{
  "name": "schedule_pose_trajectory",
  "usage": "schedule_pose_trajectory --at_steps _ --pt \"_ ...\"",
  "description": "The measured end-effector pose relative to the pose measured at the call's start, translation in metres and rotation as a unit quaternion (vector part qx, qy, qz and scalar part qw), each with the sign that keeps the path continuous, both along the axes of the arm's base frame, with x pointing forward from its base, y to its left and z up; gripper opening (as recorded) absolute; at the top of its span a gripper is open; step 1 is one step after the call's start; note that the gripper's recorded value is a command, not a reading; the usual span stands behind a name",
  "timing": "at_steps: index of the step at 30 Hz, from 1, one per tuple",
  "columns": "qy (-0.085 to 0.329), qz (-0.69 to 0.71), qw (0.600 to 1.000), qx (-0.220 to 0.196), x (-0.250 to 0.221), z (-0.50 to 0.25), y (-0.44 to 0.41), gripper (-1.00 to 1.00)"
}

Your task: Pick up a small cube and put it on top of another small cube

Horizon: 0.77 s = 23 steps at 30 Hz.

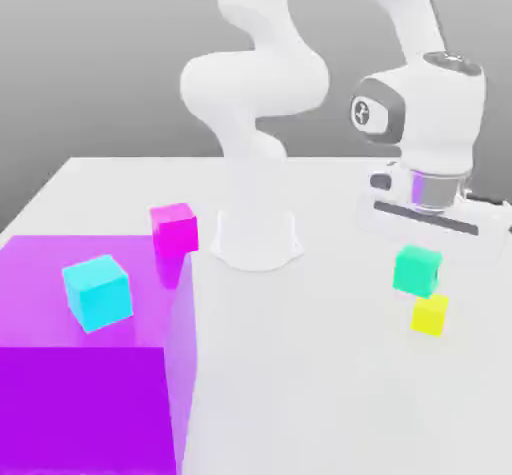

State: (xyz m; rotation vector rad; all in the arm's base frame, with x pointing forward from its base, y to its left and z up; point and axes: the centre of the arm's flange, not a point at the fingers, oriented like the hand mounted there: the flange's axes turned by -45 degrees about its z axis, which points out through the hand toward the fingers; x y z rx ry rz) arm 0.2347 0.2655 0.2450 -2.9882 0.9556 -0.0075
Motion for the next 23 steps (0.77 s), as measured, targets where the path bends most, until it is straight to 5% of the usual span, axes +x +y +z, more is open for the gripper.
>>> schedule_pose_trajectory --at_steps 20,21,23 --pt "-0.002 -0.004 1.000 -0.003 -0.008 -0.058 0.014 -1.00" --pt "0.000 -0.003 1.000 -0.002 -0.011 -0.063 0.014 1.00" --pt "0.000 -0.003 1.000 -0.002 -0.011 -0.063 0.014 1.00"
